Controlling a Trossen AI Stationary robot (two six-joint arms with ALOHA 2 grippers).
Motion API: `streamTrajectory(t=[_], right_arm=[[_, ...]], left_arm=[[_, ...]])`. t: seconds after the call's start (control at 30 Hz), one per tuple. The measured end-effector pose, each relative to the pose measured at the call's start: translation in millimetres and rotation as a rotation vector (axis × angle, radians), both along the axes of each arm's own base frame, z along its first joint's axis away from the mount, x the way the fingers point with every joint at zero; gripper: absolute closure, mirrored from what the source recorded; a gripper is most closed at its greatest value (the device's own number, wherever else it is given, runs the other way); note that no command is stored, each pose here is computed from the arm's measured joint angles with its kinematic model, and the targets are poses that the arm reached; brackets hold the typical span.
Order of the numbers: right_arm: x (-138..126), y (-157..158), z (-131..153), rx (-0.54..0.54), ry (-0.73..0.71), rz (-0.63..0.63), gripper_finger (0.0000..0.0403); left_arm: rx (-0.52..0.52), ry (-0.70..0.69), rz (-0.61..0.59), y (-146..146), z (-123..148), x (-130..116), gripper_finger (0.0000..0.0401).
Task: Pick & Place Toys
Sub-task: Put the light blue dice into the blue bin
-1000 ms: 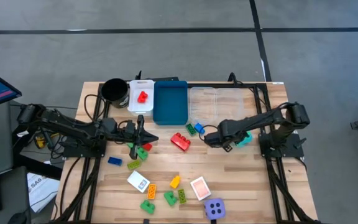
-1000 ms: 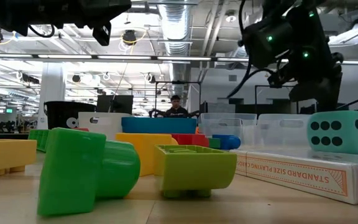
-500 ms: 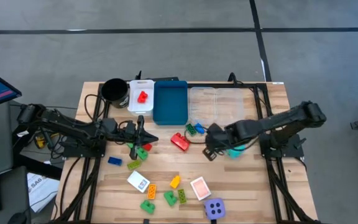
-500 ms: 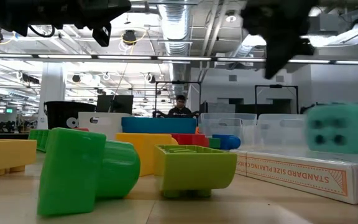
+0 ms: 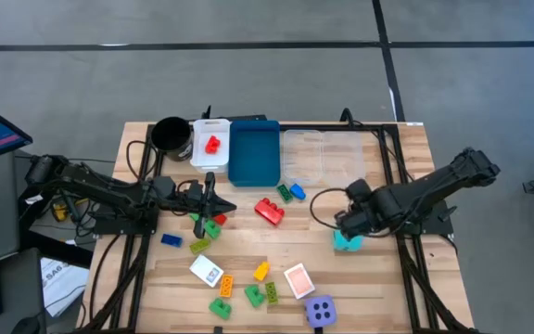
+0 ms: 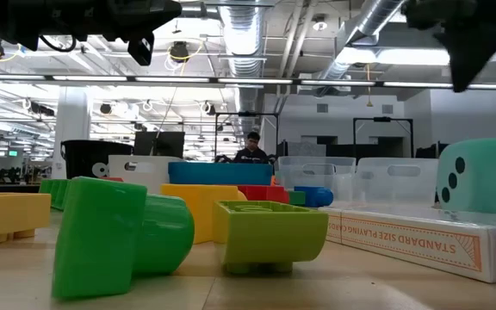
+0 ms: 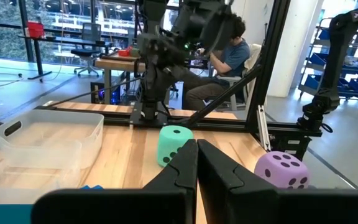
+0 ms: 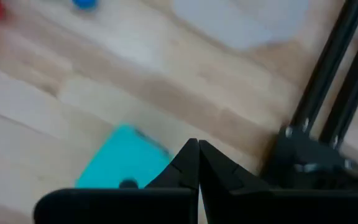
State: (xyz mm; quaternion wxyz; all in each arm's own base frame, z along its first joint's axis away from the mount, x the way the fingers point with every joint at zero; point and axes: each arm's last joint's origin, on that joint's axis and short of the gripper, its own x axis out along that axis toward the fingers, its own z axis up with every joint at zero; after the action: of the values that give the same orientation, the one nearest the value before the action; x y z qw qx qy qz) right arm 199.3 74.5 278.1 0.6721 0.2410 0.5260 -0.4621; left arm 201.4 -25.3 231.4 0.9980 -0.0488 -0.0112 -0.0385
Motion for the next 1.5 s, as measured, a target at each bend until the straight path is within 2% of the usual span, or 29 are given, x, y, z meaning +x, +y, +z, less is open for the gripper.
streamTrajectory(t=[0.27, 0.5, 0.67, 0.97, 1.23, 1.5], right_arm=[[16.1, 11.3, -25.1, 0.141, 0.177, -0.053, 0.0403], [27.2, 22.7, -52.3, 0.189, 0.359, -0.114, 0.0403], [34.5, 31.2, -68.0, 0.228, 0.409, -0.124, 0.0403], [44.2, 36.9, -76.4, 0.257, 0.333, -0.101, 0.0403], [48.3, 34.4, -65.2, 0.199, 0.155, -0.051, 0.0403], [57.1, 36.3, -60.3, 0.206, 0.019, 0.036, 0.0403]], left_arm=[[0.0, 0.001, 0.004, 0.1, -0.1, 0.0, 0.0401], [0.0, 0.001, 0.004, 0.1, -0.1, 0.0, 0.0401], [0.001, 0.001, 0.003, 0.0, -0.1, 0.0, 0.0401], [0.007, 0.001, 0.003, 0.1, -0.1, 0.0, 0.0401], [0.008, 0.001, -0.001, 0.0, -0.1, 0.0, 0.0401], [0.008, 0.001, -0.001, -0.1, -0.1, 0.0, 0.0401]])
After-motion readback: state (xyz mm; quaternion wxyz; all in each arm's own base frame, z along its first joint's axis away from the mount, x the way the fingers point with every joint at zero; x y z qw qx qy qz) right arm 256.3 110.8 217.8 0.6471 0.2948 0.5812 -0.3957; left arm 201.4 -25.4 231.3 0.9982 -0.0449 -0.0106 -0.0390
